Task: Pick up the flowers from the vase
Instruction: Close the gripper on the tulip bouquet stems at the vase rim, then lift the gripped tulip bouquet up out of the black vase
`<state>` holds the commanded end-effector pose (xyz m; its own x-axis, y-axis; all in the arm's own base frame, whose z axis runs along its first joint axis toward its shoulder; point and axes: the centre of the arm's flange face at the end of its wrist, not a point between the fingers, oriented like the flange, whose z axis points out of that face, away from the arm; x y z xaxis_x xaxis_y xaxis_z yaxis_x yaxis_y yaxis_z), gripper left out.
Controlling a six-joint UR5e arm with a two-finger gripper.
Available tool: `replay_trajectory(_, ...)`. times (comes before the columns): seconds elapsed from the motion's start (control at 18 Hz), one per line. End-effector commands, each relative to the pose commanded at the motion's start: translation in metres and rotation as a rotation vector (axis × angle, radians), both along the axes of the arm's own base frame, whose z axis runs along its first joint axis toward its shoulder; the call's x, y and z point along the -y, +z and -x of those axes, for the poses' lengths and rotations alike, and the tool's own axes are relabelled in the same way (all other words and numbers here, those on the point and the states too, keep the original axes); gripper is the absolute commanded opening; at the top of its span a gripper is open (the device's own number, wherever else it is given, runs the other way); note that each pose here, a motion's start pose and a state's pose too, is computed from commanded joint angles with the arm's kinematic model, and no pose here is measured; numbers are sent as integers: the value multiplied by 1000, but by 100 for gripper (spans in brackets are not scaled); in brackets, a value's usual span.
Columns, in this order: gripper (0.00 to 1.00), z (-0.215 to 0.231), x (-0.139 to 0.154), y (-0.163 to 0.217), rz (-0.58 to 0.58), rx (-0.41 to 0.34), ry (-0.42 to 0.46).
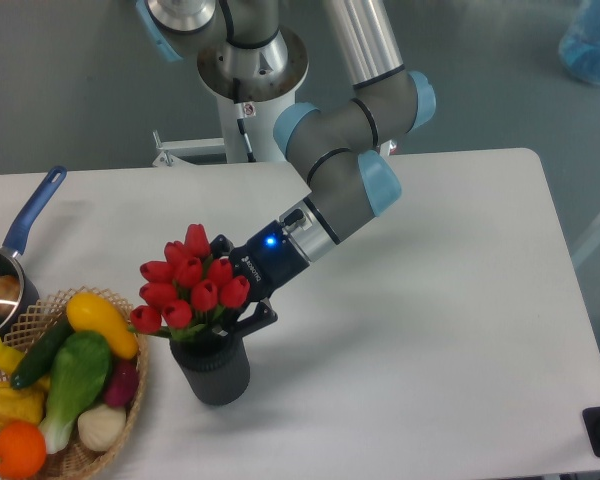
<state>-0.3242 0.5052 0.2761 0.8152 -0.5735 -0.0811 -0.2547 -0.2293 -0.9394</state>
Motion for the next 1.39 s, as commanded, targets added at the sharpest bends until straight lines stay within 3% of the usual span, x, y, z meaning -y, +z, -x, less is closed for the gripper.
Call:
replay_trajectory(0.22,43,0,0,0,0,3,0)
replay_trajectory(1.17,43,3,5,3,-42,44,11)
replay_trajectory(1.39,43,7,7,18,-51,77,30)
